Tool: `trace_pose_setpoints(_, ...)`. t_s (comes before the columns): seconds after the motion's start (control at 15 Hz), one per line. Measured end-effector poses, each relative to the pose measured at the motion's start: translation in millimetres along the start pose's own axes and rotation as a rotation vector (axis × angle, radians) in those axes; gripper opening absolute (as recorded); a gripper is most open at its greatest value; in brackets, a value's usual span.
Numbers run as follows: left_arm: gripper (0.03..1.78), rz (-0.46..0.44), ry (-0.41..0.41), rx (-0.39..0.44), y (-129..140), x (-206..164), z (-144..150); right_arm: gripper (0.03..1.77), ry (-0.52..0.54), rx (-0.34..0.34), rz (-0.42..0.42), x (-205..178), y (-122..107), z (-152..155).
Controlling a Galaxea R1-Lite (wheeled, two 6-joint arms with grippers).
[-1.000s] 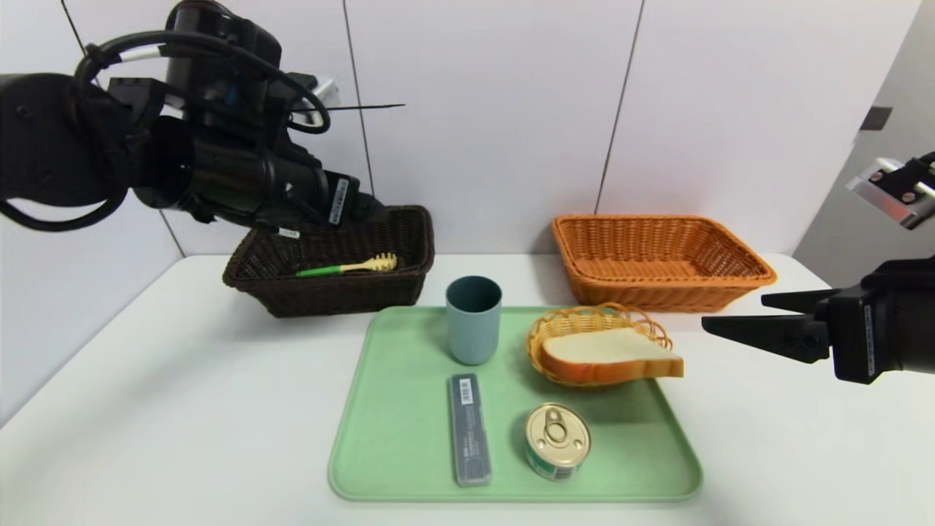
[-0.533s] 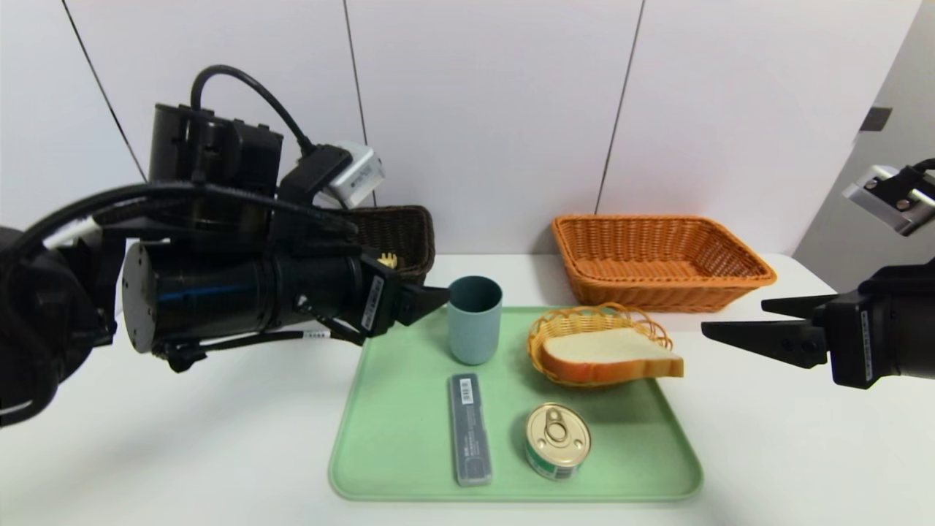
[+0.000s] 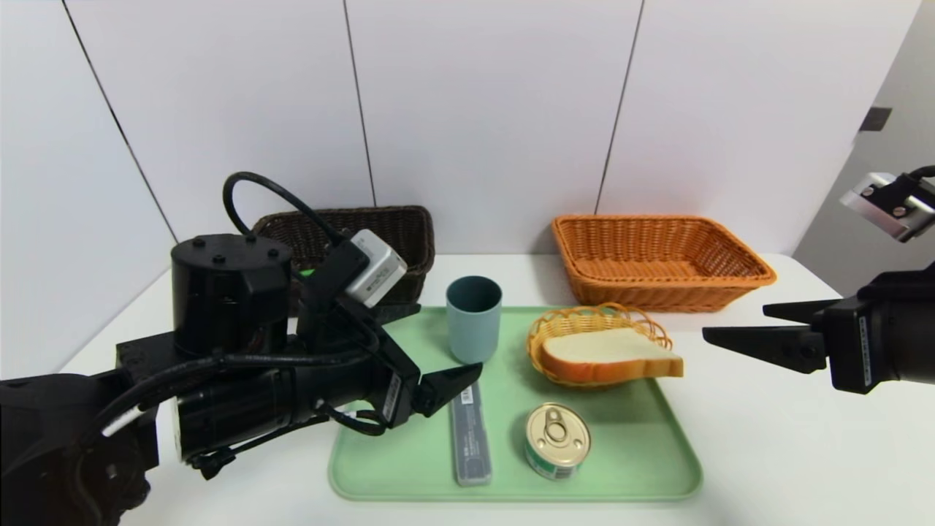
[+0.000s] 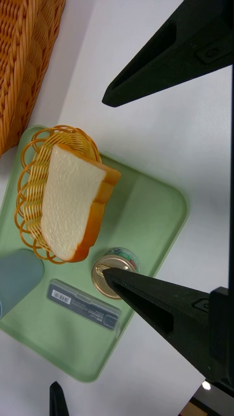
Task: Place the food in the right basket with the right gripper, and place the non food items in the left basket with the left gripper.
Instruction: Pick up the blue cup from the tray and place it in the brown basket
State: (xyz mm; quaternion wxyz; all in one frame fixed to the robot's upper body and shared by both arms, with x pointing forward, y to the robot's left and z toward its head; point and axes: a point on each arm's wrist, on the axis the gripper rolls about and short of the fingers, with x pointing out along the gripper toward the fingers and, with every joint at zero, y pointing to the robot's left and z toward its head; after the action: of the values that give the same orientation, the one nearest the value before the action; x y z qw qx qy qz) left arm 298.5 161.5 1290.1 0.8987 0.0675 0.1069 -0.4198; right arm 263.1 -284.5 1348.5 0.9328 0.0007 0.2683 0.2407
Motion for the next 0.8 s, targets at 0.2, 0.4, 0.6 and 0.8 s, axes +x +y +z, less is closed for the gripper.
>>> trace_pose_setpoints(0.2,1.69,0.0,-0.01,0.004,1,13,-16,1.71,0.0,0.0,-0.003,0,0,0)
trace_pose_setpoints(0.4,1.69,0.003,-0.027,0.008,3,30,-29,1.71,0.0,0.0,-0.004,-1,0,-1)
trace_pose_setpoints(0.6,1.69,0.005,-0.03,0.009,6,46,-42,1.71,0.003,0.002,-0.008,-1,-1,-2)
trace_pose_setpoints(0.8,1.69,0.015,-0.028,0.007,10,56,-52,1.71,0.001,0.004,-0.012,-2,-1,-3)
